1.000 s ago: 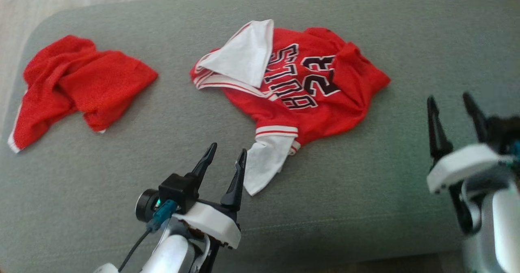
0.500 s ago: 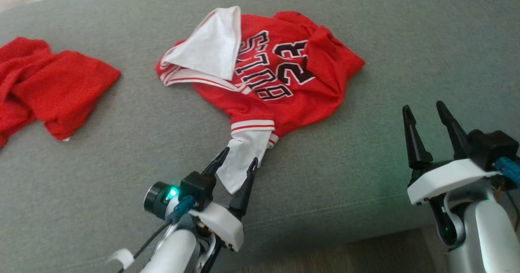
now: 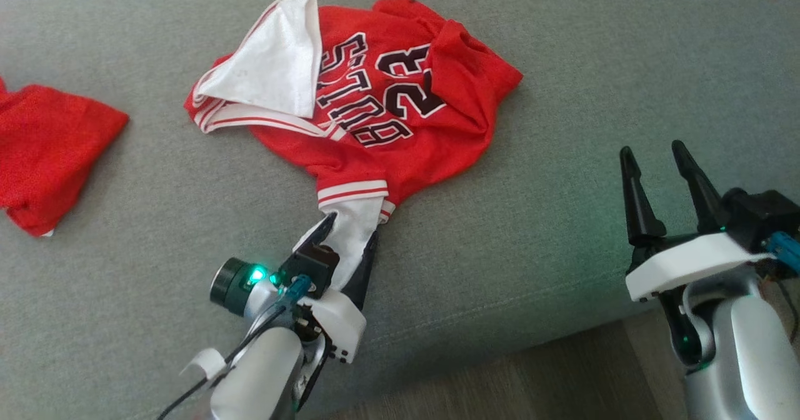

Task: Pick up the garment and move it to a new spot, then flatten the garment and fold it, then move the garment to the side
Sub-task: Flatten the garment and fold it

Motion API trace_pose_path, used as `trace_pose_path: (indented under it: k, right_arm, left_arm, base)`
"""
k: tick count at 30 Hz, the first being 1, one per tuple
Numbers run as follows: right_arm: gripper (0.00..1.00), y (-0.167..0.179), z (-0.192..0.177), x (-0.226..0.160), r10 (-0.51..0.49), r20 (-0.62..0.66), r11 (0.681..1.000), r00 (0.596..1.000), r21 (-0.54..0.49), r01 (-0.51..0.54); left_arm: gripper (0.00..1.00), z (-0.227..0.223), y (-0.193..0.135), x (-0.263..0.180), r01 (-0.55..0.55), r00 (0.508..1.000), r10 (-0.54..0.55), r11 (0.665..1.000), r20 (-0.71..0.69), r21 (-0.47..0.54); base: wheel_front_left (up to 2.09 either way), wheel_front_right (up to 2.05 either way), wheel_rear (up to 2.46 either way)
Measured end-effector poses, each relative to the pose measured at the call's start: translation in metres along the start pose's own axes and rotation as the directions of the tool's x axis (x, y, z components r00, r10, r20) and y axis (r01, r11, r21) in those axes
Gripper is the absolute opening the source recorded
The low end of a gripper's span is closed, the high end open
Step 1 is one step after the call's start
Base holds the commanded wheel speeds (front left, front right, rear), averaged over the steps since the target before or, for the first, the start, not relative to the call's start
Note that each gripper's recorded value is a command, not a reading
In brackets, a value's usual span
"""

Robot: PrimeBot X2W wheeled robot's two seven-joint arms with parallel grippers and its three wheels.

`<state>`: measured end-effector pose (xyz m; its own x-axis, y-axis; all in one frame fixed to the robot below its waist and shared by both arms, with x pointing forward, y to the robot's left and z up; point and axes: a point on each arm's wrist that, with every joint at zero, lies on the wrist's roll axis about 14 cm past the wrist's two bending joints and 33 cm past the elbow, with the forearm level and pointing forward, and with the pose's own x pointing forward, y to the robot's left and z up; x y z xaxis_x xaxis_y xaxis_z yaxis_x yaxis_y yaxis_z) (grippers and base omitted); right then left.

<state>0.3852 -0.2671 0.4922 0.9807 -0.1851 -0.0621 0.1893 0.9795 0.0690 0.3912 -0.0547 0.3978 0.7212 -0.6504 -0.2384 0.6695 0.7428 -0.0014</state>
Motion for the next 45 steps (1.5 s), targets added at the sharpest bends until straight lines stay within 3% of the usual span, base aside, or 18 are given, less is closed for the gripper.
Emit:
trace_pose_path:
  k: [7, 8, 9, 15, 20, 23, 30, 33, 34, 35, 36, 41, 45]
  right_arm:
    - [1.00, -0.004, -0.002, 0.000, -0.012, -0.005, 1.000, 1.000, -0.006, 0.012]
    - [1.00, -0.004, -0.002, 0.001, -0.011, -0.007, 1.000, 1.000, -0.006, 0.011]
    - [1.00, -0.003, -0.002, 0.001, -0.008, -0.008, 1.000, 1.000, -0.006, 0.008]
    - [1.00, 0.007, -0.002, 0.005, 0.020, -0.001, 1.000, 1.000, 0.004, -0.020]
    - [1.00, 0.024, -0.001, 0.009, 0.065, 0.006, 0.998, 0.998, 0.017, -0.065]
    - [1.00, 0.040, 0.002, 0.012, 0.109, 0.014, 0.994, 0.994, 0.026, -0.109]
    - [1.00, 0.065, 0.000, 0.016, 0.175, -0.002, 0.984, 0.985, 0.037, -0.175]
    - [1.00, 0.073, -0.005, 0.017, 0.197, -0.018, 0.980, 0.980, 0.040, -0.196]
    - [1.00, 0.076, -0.007, 0.018, 0.203, -0.027, 0.979, 0.979, 0.040, -0.202]
    - [1.00, 0.078, -0.010, 0.017, 0.210, -0.036, 0.977, 0.977, 0.041, -0.209]
    - [1.00, 0.080, -0.012, 0.017, 0.216, -0.044, 0.976, 0.976, 0.046, -0.214]
    - [1.00, 0.087, -0.028, 0.018, 0.232, -0.089, 0.971, 0.969, 0.081, -0.226]
    - [1.00, 0.102, -0.040, 0.016, 0.270, -0.118, 0.959, 0.955, 0.118, -0.257]
  left_arm:
    - [1.00, -0.016, -0.001, 0.005, 0.009, 0.999, -0.008, 1.000, -0.051, 0.011]
    - [0.19, -0.016, 0.001, 0.005, 0.004, 0.999, -0.003, 1.000, -0.052, 0.014]
    - [0.00, -0.015, 0.004, 0.006, -0.007, 0.999, 0.007, 1.000, -0.050, 0.015]
    - [0.00, 0.009, 0.031, 0.003, -0.110, 0.994, 0.111, 0.992, 0.018, -0.058]
    - [0.00, 0.036, 0.062, -0.016, -0.215, 0.967, 0.235, 0.961, 0.097, -0.176]
    - [0.00, 0.031, 0.085, -0.044, -0.308, 0.937, 0.337, 0.921, 0.088, -0.239]
    - [0.00, 0.022, 0.137, -0.091, -0.508, 0.839, 0.541, 0.815, 0.056, -0.278]
    - [0.00, 0.008, 0.145, -0.103, -0.546, 0.822, 0.569, 0.795, 0.013, -0.264]
    - [0.18, 0.000, 0.142, -0.104, -0.541, 0.830, 0.558, 0.801, -0.011, -0.256]
    - [0.73, -0.007, 0.139, -0.105, -0.541, 0.834, 0.552, 0.803, -0.032, -0.249]
    - [1.00, -0.013, 0.135, -0.105, -0.538, 0.837, 0.544, 0.806, -0.048, -0.247]
    - [1.00, -0.016, 0.129, -0.105, -0.528, 0.844, 0.533, 0.809, -0.057, -0.258]
    - [1.00, 0.027, 0.126, -0.100, -0.482, 0.850, 0.520, 0.831, 0.083, -0.278]
  base:
    - [0.00, 0.00, 0.00]
    - [0.00, 0.00, 0.00]
    - [0.00, 0.00, 0.00]
    - [0.00, 0.00, 0.00]
    - [0.00, 0.00, 0.00]
    - [0.00, 0.00, 0.00]
    - [0.00, 0.00, 0.00]
    - [0.00, 0.00, 0.00]
    - [0.00, 0.00, 0.00]
    - [0.00, 0.00, 0.00]
    - [0.00, 0.00, 0.00]
    - [0.00, 0.00, 0.00]
    - [0.00, 0.00, 0.00]
